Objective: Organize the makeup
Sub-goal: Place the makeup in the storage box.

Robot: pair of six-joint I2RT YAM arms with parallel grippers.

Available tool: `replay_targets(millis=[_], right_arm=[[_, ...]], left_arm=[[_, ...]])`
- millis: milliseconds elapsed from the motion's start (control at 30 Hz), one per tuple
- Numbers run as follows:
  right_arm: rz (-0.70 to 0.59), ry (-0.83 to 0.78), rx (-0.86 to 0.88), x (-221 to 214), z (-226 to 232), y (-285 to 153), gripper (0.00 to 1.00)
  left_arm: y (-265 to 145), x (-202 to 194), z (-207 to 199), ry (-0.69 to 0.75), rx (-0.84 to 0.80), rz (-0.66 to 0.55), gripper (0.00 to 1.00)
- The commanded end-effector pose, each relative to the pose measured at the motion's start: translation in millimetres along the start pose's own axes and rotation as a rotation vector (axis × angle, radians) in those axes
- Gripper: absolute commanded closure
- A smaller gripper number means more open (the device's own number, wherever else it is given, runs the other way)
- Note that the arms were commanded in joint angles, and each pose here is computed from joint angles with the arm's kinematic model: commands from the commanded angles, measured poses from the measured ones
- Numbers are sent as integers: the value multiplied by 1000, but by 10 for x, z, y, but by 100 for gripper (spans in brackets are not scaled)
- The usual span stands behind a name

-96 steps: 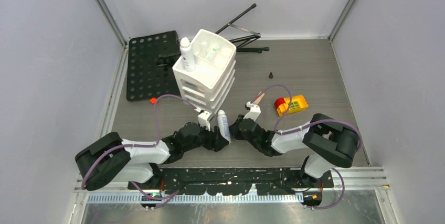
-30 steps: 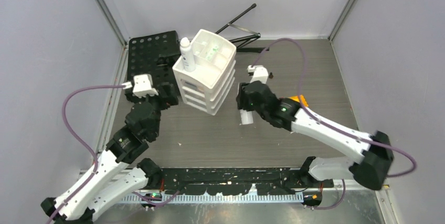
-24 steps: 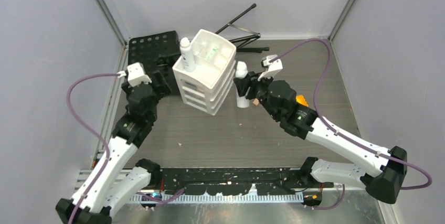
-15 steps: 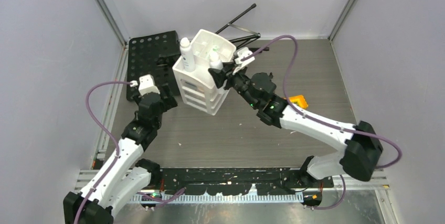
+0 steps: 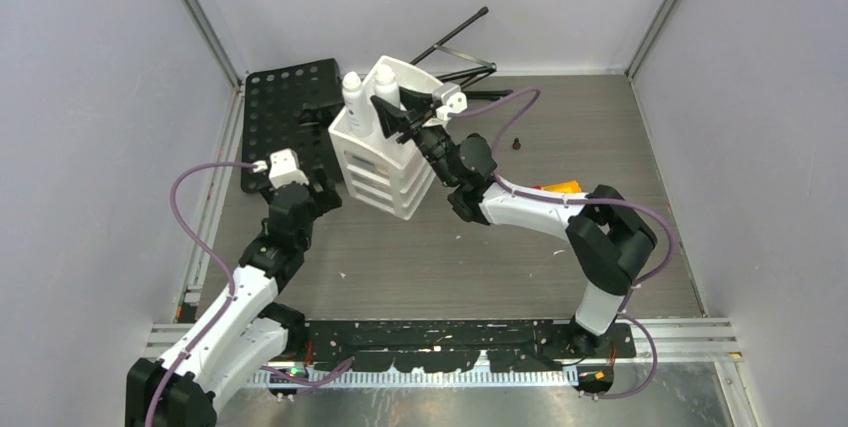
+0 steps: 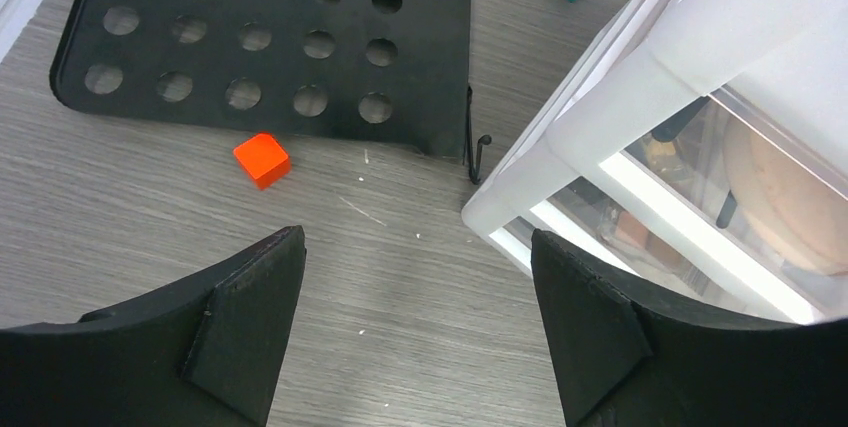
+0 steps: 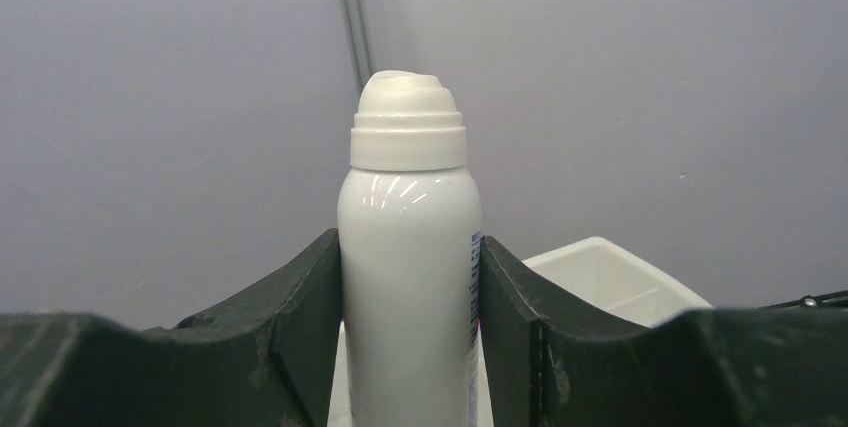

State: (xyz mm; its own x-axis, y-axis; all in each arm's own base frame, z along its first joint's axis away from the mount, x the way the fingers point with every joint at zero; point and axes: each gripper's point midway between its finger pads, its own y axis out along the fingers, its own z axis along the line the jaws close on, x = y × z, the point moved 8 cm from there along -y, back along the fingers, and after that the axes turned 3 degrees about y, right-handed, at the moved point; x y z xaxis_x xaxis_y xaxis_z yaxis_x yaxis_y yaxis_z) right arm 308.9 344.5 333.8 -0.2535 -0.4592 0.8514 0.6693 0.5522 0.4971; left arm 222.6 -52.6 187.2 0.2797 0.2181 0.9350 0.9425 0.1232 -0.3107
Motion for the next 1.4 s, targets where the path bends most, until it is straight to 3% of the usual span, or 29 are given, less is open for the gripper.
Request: replay_targets(millis=[0, 700, 967, 1300, 1367], right_arm=[[-322, 59, 7, 579, -17, 198, 100], [-227, -36, 83, -71, -32, 271, 99], [-191, -40, 93, -195, -43, 203, 69], [-149, -61, 79, -327, -88, 109, 54], [-149, -60, 70, -320, -95, 103, 47]], left_arm=[[21, 126, -55, -41, -28, -64, 15], [60, 115, -89, -33, -40, -49, 14], [71, 107, -97, -30, -44, -45, 14], [72, 106, -100, -31, -47, -43, 13], [71, 110, -102, -32, -48, -45, 13]])
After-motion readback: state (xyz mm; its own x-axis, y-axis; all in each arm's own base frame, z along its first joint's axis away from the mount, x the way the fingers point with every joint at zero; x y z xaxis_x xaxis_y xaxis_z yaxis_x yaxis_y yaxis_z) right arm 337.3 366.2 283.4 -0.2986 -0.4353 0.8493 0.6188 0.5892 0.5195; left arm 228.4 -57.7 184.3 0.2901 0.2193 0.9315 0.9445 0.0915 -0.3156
